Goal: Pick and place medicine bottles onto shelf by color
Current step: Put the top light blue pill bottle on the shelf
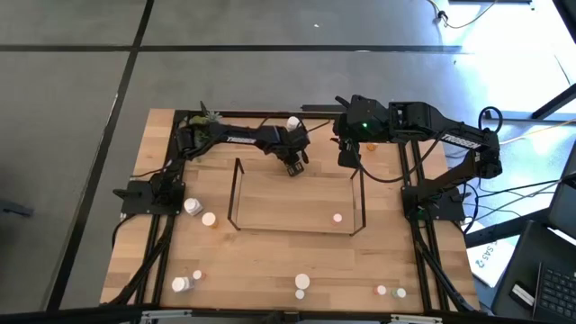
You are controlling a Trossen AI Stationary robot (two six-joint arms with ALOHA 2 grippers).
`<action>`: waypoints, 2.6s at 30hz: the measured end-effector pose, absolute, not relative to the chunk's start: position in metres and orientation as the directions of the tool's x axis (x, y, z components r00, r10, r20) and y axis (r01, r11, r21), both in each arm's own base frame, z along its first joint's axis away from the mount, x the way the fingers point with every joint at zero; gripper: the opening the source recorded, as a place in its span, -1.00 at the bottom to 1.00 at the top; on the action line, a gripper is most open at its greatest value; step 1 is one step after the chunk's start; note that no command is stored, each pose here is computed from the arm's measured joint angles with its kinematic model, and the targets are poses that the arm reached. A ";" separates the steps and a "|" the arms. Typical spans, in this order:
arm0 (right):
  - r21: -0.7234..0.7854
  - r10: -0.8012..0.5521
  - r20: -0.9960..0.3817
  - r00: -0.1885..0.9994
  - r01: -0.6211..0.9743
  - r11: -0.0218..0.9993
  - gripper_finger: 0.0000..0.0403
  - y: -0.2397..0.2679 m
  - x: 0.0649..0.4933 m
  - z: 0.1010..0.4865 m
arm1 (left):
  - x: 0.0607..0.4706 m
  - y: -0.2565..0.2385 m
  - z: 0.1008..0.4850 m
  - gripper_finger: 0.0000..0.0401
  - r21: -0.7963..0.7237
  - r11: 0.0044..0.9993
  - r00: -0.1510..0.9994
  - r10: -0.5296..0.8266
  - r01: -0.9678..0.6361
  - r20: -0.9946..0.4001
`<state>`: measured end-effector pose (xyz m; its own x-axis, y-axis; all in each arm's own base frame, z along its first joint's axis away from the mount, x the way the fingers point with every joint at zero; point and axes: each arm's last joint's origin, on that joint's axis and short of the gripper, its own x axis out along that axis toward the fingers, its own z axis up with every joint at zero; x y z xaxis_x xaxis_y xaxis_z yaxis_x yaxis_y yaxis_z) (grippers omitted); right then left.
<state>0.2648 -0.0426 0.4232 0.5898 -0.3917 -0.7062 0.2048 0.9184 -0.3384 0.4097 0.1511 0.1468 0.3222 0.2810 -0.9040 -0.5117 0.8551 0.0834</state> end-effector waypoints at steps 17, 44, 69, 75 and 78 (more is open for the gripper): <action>-0.336 -0.393 -0.695 0.602 0.210 0.918 -0.02 -0.043 0.266 0.424 | 0.391 0.121 0.228 -0.52 0.112 0.877 0.412 0.328 -0.467 -0.850; -0.329 -0.389 -0.675 0.627 0.217 0.919 -0.02 -0.043 0.268 0.426 | 0.346 0.042 0.338 -0.52 0.302 0.799 0.542 0.581 -0.519 -0.607; -0.506 -0.144 -0.624 0.768 -0.256 0.823 -0.02 -0.025 0.325 0.408 | 0.284 -0.019 0.389 -0.52 0.327 0.826 0.635 0.563 -0.459 -0.529; -0.593 -0.140 -0.555 0.820 -0.272 0.758 -0.02 -0.021 0.345 0.405 | 0.273 -0.023 0.385 -0.52 0.331 0.835 0.598 0.548 -0.440 -0.585; -0.611 -0.140 -0.531 0.836 -0.262 0.747 -0.02 -0.022 0.352 0.403 | 0.271 -0.024 0.385 -0.52 0.327 0.835 0.591 0.545 -0.441 -0.594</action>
